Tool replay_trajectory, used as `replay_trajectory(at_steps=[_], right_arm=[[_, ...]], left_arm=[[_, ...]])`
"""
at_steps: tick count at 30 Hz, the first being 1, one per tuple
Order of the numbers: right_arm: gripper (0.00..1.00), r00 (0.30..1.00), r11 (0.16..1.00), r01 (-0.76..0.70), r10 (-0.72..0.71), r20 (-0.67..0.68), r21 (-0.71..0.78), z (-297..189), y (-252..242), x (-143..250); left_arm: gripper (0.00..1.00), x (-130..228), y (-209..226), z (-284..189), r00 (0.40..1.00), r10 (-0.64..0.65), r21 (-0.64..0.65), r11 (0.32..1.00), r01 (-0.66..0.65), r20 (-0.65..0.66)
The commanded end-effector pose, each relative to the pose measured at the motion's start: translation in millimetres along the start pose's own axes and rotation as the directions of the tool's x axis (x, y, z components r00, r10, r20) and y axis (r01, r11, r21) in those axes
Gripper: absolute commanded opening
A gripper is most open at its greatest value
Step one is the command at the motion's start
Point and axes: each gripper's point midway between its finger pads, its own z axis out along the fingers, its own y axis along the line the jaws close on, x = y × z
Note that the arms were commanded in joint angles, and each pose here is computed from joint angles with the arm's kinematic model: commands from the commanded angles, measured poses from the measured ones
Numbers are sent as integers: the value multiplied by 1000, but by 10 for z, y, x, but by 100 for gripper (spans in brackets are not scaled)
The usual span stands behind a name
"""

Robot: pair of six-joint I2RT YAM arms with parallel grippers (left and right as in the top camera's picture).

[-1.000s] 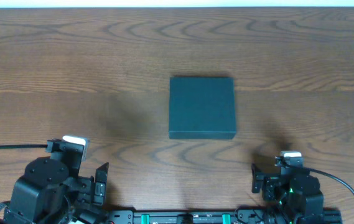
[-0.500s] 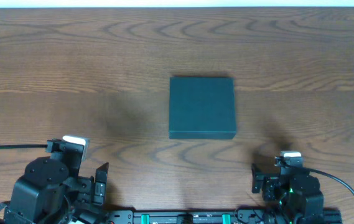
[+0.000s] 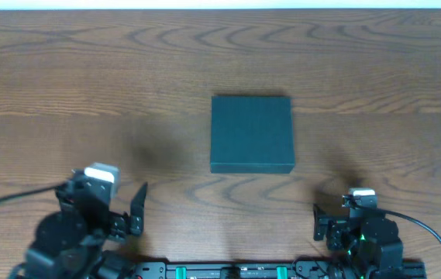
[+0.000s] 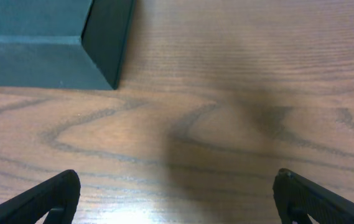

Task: Pack container

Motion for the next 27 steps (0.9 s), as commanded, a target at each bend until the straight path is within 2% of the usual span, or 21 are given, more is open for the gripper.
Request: replay_trajectory(at_steps=[1, 5, 11, 27], right_arm=[[99, 1000, 1000, 19, -19, -2, -10, 2, 17, 16], [99, 1000, 1000, 19, -19, -2, -10, 2, 17, 15], [99, 1000, 1000, 19, -19, -2, -10, 2, 17, 15], [99, 1000, 1000, 19, -19, -2, -10, 2, 17, 16]], left_arm=[[95, 457, 1, 236, 999, 25, 3, 1000, -25, -32], [95, 904, 30, 463, 996, -39, -18, 999, 37, -84], [95, 1367, 14, 603, 977, -93, -23, 996, 90, -194], [95, 1657, 34, 604, 972, -65, -18, 998, 63, -227]])
